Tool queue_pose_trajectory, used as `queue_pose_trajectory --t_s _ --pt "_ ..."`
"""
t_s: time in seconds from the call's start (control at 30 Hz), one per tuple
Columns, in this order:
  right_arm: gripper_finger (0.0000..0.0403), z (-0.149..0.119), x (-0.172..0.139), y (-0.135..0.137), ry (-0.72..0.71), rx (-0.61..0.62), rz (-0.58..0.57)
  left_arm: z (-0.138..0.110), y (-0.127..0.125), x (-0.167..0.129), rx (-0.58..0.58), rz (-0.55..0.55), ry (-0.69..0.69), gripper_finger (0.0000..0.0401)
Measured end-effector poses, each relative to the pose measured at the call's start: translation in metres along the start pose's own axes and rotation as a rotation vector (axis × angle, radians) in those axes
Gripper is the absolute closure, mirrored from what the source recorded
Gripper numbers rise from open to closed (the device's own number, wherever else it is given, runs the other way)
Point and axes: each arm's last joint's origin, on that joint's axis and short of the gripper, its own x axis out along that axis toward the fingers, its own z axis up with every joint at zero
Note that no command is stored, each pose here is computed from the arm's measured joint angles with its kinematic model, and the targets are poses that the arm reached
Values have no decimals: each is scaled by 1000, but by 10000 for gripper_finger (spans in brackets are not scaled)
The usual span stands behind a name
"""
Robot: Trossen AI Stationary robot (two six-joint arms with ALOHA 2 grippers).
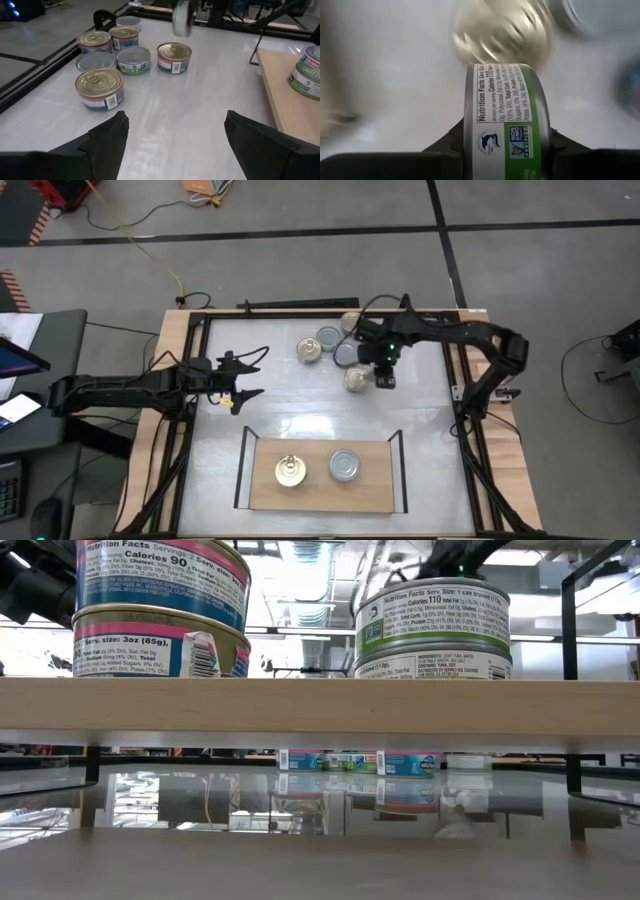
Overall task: Stack canned seafood by type on shelf
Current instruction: Stack the green tuna can on top of the green tuna can on the shelf
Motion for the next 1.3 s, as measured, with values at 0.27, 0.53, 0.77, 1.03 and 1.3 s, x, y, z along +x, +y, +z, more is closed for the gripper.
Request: queue_pose_trajectory --t_s 0.27,0.53,0.77,1.03,1.3 --pt "240 36 -32 20 -324 160 471 0 0 0 -33 -1 2 83" --pt "255 48 -27 81 -250 149 681 -1 0 0 -74 -5 11 83" --pt "234 57 -15 145 -204 107 753 0 0 0 -93 -6 4 83" --pt "255 65 6 182 -167 83 799 1 0 0 -108 -5 -12 83" --pt "224 72 40 185 -44 149 826 3 0 0 -78 -5 -28 83"
